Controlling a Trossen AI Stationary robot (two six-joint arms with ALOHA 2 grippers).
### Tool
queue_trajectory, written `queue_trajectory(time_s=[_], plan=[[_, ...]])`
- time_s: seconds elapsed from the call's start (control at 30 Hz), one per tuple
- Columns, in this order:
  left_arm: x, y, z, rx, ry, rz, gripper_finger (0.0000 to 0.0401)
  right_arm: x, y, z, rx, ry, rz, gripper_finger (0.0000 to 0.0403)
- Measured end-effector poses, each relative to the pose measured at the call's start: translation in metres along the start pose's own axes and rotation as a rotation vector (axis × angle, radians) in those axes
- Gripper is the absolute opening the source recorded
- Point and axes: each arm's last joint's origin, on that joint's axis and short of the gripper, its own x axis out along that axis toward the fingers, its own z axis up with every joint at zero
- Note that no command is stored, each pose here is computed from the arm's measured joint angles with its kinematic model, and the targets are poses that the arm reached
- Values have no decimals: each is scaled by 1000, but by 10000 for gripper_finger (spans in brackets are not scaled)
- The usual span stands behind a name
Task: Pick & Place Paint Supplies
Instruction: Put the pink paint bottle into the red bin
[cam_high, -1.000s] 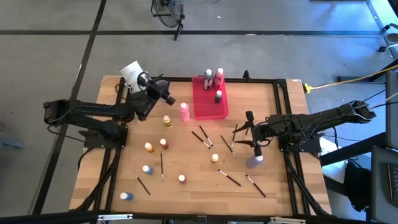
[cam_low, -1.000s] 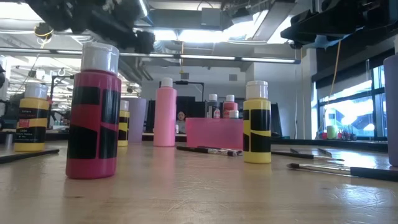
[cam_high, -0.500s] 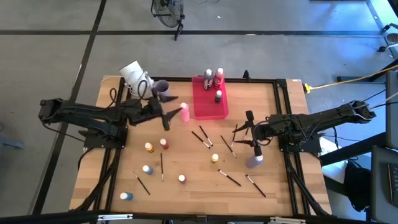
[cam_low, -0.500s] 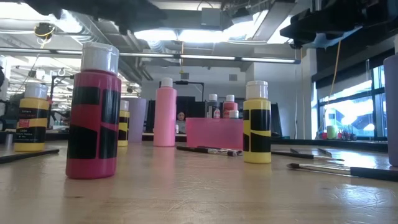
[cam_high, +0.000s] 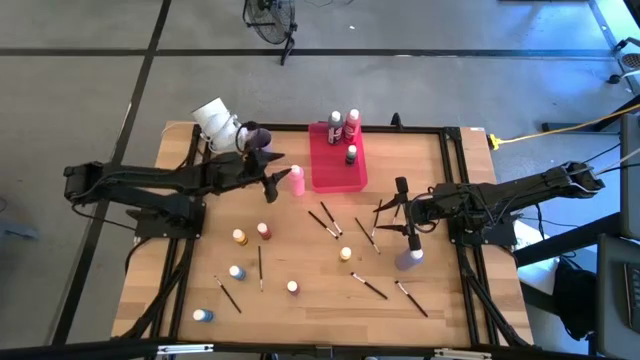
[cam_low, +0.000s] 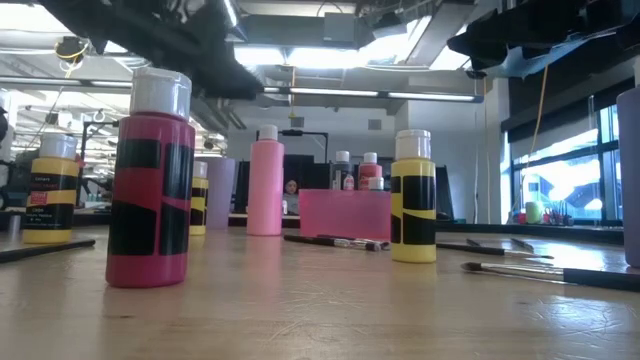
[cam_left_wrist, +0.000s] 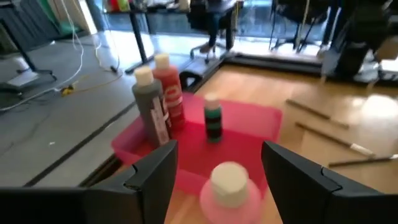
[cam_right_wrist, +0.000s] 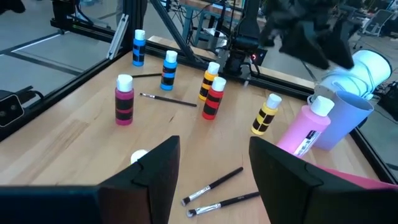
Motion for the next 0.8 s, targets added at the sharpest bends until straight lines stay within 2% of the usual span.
queue_trajectory(time_s=[0.13,0.4,0.8], plan=[[12,3,-10,9,63,-57,220,0,0,0,0,-1,1,197],[32,7,-26,40,143,-33,212,0,0,0,0,1,1,197],[38,6,-24,40,88,-79,212,0,0,-1,-1,12,3,197]])
